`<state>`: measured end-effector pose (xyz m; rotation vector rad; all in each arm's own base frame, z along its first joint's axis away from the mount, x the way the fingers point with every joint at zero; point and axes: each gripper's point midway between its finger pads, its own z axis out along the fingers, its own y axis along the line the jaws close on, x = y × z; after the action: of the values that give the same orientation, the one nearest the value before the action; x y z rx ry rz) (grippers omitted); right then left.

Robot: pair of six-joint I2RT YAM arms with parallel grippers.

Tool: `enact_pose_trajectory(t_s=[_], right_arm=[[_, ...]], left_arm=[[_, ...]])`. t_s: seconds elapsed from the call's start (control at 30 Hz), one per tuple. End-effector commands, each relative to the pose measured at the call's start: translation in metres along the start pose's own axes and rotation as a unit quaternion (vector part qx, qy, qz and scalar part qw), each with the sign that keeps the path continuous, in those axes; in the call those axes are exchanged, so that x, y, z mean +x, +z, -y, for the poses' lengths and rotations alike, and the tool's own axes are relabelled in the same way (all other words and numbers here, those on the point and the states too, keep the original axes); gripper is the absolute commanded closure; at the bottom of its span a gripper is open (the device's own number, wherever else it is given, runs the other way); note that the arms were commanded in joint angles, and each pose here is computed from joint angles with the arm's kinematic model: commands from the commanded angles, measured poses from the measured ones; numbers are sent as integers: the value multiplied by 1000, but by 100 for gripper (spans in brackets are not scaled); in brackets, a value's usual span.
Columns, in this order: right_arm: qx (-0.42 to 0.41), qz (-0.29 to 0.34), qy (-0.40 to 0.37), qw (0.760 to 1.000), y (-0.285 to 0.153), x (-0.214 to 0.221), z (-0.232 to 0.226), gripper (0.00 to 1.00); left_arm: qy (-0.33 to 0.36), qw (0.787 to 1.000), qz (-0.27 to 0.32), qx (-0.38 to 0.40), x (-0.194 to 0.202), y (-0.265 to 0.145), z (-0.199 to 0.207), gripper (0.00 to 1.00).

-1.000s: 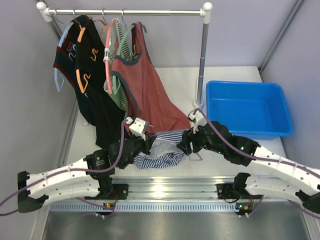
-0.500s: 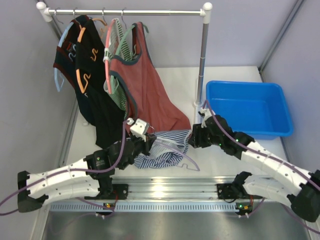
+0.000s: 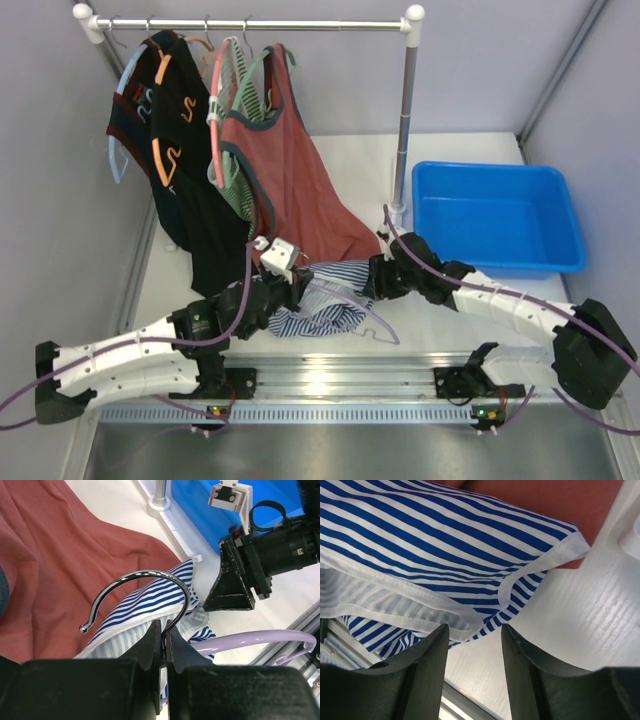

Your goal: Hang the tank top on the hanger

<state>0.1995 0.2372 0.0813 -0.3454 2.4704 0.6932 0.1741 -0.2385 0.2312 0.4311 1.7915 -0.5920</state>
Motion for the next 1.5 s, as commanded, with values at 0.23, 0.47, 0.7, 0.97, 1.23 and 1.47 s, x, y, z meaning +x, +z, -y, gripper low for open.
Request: enact_pose_trajectory(t_s=[0.23,0.47,0.7,0.97,1.23,1.47], right_arm=[[12,9,-9,1000,25,0,-1,67],[47,30,8,998,14,2,15,96],[60,56,26,996,-12,2,22,100],[50,67,39,996,-31,6,20,100],[48,63,47,996,-40,18,21,100],[55,56,43,996,-34,21,18,100]], left_arm=[[-17,999,33,-13,-20,-2,-2,100],[-28,996,51,-62,-27,-3,-19,100],[-35,989,72,-124,-32,-1,-38,100],[-53,975,95,-194,-39,1,-56,100],[-68,975,110,-179,-49,0,-50,100],[-83,977,116,-156,-60,0,-41,100]])
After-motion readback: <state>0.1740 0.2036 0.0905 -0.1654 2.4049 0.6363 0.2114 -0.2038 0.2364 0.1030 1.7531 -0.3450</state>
